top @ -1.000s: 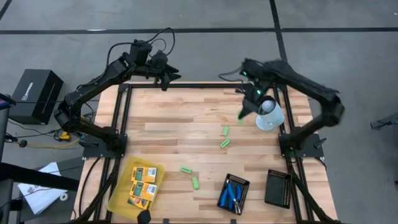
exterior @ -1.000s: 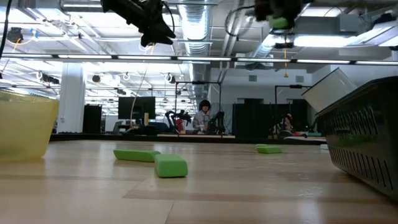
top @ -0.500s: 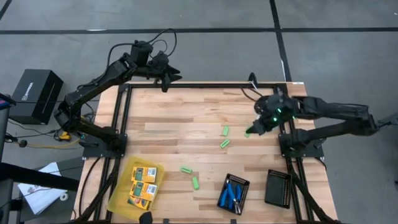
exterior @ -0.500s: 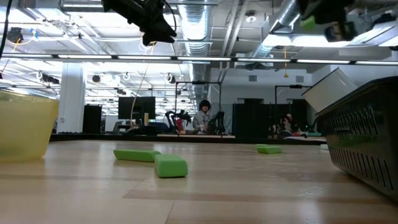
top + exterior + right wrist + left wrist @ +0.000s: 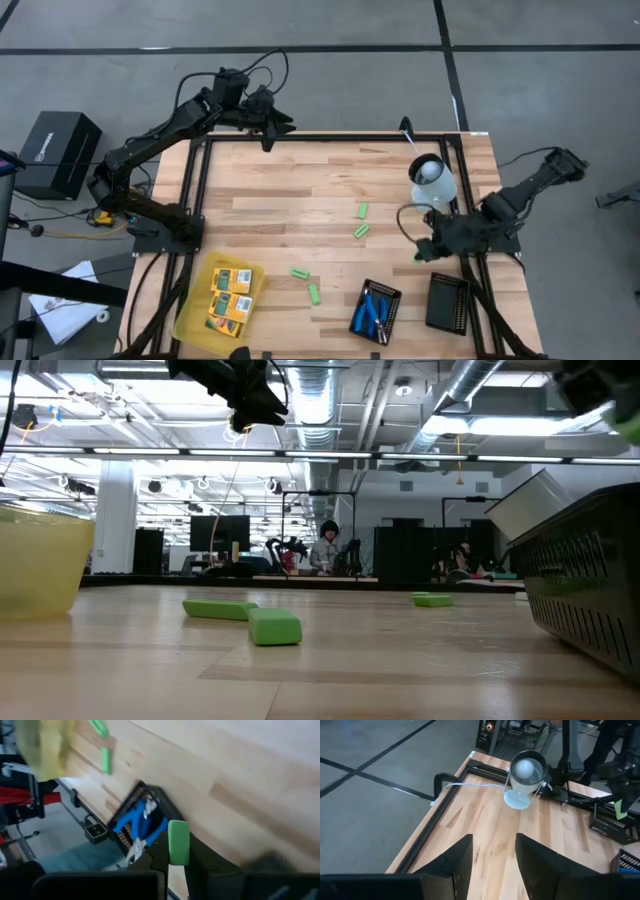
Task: Pick & Place School Supplies
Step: Put the green eraser into the right black bin
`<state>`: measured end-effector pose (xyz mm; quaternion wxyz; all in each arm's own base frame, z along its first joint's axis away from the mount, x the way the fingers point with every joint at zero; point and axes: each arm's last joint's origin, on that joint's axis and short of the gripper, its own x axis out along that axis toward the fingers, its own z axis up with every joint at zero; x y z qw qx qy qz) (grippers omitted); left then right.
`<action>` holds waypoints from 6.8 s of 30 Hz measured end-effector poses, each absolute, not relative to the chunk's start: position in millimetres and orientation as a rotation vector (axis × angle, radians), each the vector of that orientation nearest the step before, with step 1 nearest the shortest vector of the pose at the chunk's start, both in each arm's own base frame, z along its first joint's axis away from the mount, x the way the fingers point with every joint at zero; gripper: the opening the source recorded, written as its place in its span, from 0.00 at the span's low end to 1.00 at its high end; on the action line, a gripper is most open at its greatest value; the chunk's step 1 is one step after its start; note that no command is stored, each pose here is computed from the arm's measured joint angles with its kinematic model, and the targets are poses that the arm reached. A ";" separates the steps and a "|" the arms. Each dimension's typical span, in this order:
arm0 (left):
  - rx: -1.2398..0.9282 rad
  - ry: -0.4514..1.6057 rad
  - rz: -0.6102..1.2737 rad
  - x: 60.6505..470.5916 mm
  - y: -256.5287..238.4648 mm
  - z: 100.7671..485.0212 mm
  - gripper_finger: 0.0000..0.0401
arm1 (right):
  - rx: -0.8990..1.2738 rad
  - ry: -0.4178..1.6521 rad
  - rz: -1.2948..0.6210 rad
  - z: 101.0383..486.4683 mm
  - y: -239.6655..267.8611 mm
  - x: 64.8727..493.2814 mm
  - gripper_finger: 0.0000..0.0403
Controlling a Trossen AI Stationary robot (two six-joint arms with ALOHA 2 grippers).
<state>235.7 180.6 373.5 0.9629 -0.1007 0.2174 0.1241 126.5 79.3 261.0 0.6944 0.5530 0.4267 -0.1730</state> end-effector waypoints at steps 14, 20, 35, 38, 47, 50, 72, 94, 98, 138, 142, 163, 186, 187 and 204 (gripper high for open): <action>-0.193 0.442 0.213 243.2 170.6 373.7 0.35 | 1.246 1.046 -0.481 235.5 137.8 106.8 0.06; -0.194 0.443 0.212 243.2 170.6 373.6 0.35 | 1.139 1.007 -0.542 226.4 153.3 122.2 0.06; -0.198 0.443 0.214 243.1 170.7 373.6 0.35 | 0.898 1.217 -0.507 200.4 189.2 86.6 0.06; -0.206 0.442 0.219 243.1 170.8 373.6 0.35 | 0.867 1.255 -0.501 200.0 190.2 79.4 0.06; -0.232 0.443 0.252 242.9 171.5 373.5 0.35 | 0.815 1.307 -0.455 199.7 194.9 64.4 0.08; -0.229 0.445 0.272 242.7 172.0 373.4 0.35 | 0.815 1.307 -0.452 199.8 195.0 64.7 0.21; -0.224 0.434 0.276 243.1 172.5 374.4 0.35 | 0.905 0.884 -0.404 216.2 178.1 110.8 0.43; -0.205 0.417 0.160 263.5 142.4 376.7 0.30 | 0.975 0.419 -0.441 267.3 35.5 225.1 0.21; -0.222 0.468 0.103 272.0 127.0 357.2 0.25 | 0.986 0.438 -0.399 262.5 30.3 236.7 0.11; -0.395 0.471 0.059 277.1 97.5 245.2 0.00 | 1.188 0.870 -0.781 147.2 12.8 279.2 0.00; -0.394 0.470 0.058 277.2 97.5 245.3 0.00 | 1.182 0.885 -0.803 143.1 10.8 275.2 0.00; -0.394 0.471 0.058 277.1 97.5 245.2 0.00 | 1.176 0.888 -0.797 143.4 11.0 275.3 0.00; -0.395 0.473 0.057 277.0 97.4 245.0 0.00 | 1.169 0.867 -0.834 143.2 3.1 274.8 0.00; -0.395 0.473 0.057 277.0 97.4 245.0 0.00 | 1.164 0.868 -0.831 143.2 2.9 274.9 0.00; -0.415 0.523 0.057 270.6 94.7 227.9 0.00 | 1.193 0.880 -0.774 127.5 6.8 287.4 0.00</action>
